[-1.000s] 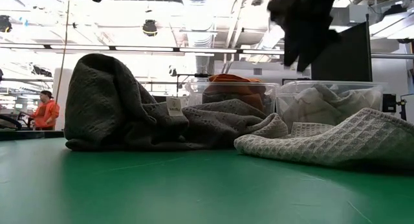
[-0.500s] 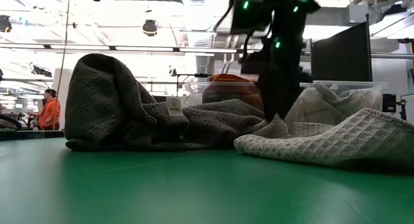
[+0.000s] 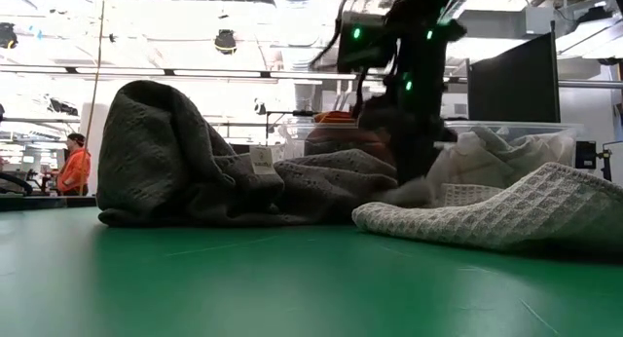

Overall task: Sort towels by color in basket
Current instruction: Put the light gray towel into the right transparent bin

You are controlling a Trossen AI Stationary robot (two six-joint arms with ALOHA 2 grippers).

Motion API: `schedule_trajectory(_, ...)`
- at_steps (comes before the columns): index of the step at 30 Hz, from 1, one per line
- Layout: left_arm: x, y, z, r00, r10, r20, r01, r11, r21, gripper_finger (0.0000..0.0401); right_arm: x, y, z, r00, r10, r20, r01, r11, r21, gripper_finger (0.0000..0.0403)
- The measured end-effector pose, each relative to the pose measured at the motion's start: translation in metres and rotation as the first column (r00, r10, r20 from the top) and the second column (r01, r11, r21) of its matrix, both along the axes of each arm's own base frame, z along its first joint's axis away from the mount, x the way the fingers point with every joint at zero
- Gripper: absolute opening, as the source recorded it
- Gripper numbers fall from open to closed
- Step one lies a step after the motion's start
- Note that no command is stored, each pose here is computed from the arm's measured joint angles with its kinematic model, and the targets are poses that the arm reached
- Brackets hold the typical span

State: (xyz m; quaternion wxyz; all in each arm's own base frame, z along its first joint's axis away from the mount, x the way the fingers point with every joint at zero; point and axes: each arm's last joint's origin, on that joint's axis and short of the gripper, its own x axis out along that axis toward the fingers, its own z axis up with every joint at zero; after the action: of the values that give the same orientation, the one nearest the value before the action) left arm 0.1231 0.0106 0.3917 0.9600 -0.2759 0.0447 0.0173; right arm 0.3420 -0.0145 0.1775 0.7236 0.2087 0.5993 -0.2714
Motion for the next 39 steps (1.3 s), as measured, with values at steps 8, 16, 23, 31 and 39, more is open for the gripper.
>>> schedule_trajectory(8, -0.004, 0.000, 0.001, 1.000, 0.000, 0.014, 0.000, 1.000, 0.002, 0.0265, -0.044, -0.007, 0.101, 0.975, -0.041, 0.218, 0.040, 0.999, 0.007, 0.0021)
schedule_trajectory(16, -0.004, 0.000, 0.002, 1.000, 0.000, 0.015, 0.000, 1.000, 0.008, 0.0265, -0.136, -0.026, 0.201, 0.800, -0.113, 0.589, 0.277, 0.941, -0.196, 0.0021)
schedule_trajectory(23, -0.004, 0.000, 0.002, 1.000, 0.016, 0.016, -0.016, 1.000, 0.010, 0.0265, -0.195, -0.029, 0.250, 0.666, 0.037, 0.745, 0.463, 0.763, -0.451, 0.0021)
schedule_trajectory(31, -0.004, 0.001, 0.002, 0.999, 0.034, 0.019, -0.034, 0.999, 0.012, 0.0265, -0.215, -0.032, 0.276, 0.697, 0.089, 0.711, 0.599, 0.473, -0.646, 0.0021)
schedule_trajectory(39, -0.004, 0.001, 0.002, 0.998, 0.061, 0.019, -0.061, 0.998, 0.014, 0.0265, -0.213, -0.032, 0.310, 0.667, 0.241, 0.705, 0.636, 0.309, -0.707, 0.0021)
